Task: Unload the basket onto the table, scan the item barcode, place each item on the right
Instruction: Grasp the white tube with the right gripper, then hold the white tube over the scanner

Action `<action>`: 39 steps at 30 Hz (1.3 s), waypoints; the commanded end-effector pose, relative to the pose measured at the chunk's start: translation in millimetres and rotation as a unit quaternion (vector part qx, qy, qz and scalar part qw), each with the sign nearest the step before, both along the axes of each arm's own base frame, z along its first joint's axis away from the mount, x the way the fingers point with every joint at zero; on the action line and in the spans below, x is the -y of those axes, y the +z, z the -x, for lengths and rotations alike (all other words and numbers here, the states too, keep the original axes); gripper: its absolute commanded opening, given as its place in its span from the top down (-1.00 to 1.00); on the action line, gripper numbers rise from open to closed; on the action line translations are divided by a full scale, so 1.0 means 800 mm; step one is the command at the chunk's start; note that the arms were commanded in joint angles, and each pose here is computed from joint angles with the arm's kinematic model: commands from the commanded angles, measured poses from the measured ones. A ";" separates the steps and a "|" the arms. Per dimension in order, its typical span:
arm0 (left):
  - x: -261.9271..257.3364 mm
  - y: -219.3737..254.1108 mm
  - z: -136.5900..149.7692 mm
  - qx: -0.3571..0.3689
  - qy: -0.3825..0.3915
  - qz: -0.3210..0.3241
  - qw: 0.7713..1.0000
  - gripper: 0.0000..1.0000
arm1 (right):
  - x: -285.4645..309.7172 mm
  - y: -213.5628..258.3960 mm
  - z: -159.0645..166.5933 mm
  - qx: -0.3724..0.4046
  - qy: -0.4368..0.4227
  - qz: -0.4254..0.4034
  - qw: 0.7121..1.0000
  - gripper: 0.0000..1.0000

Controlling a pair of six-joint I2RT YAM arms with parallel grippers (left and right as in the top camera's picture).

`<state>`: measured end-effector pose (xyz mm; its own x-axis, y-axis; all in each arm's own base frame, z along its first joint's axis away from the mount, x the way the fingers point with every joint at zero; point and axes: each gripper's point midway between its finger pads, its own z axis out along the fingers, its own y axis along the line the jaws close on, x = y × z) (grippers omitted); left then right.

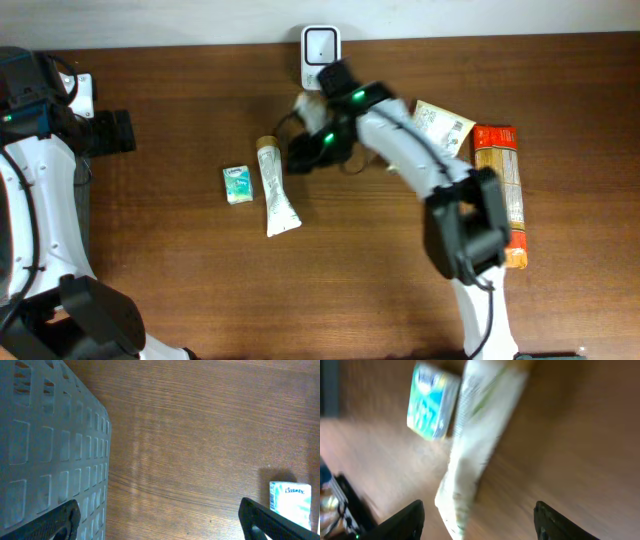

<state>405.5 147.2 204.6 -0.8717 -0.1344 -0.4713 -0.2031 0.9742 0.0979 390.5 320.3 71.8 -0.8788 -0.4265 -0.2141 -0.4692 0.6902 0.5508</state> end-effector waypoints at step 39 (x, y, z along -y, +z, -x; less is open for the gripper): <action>-0.002 0.003 0.000 0.003 -0.003 0.000 1.000 -0.98 | 0.157 0.234 -0.231 0.574 -0.118 0.377 0.718 0.92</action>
